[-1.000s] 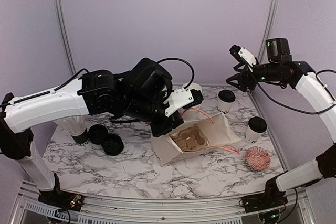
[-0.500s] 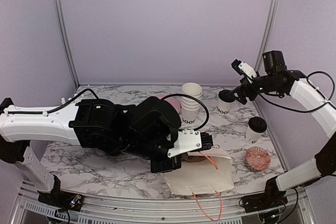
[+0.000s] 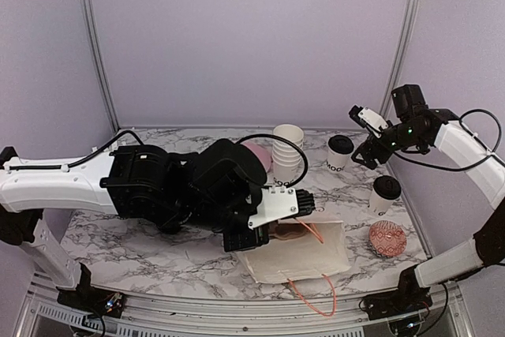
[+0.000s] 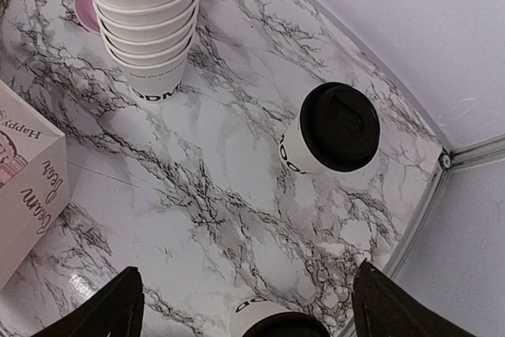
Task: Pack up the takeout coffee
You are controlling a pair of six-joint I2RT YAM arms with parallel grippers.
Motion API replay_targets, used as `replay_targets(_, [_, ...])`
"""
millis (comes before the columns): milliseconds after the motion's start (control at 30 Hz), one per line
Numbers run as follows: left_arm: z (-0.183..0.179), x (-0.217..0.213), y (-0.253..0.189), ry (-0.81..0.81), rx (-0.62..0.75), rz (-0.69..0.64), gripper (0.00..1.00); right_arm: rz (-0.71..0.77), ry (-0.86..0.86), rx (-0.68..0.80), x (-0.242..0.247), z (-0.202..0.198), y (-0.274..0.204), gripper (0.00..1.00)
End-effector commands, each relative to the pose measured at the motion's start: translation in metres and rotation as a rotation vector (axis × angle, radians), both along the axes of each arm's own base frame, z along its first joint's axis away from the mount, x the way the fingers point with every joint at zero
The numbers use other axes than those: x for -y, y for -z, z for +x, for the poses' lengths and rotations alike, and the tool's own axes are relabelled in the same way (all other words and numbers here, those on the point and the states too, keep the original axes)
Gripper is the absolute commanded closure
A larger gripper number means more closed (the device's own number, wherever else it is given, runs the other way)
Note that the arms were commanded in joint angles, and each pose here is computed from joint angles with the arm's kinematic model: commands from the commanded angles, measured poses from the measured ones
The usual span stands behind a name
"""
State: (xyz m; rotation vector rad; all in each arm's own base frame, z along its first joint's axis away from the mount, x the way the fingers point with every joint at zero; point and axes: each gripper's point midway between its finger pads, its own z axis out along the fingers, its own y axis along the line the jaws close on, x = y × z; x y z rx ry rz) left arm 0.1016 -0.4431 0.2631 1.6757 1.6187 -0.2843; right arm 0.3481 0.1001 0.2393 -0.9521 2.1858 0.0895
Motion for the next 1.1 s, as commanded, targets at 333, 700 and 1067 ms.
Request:
replay_targets(333, [0.087,-0.034,-0.116,-0.083,-0.519,-0.417,1.0,-0.038,0.041,-0.071,0.017,-0.011,0.012,0.14])
replay_targets(700, [0.129,-0.038,-0.066,-0.255,-0.808,-0.355,0.9,-0.021,0.014,-0.086,0.011,-0.009,0.017,0.15])
replay_targets(1067, [0.187,-0.06,-0.064,-0.457,-0.591,-0.365,0.35,-0.126,0.23,-0.104,0.056,0.01,0.028,0.09])
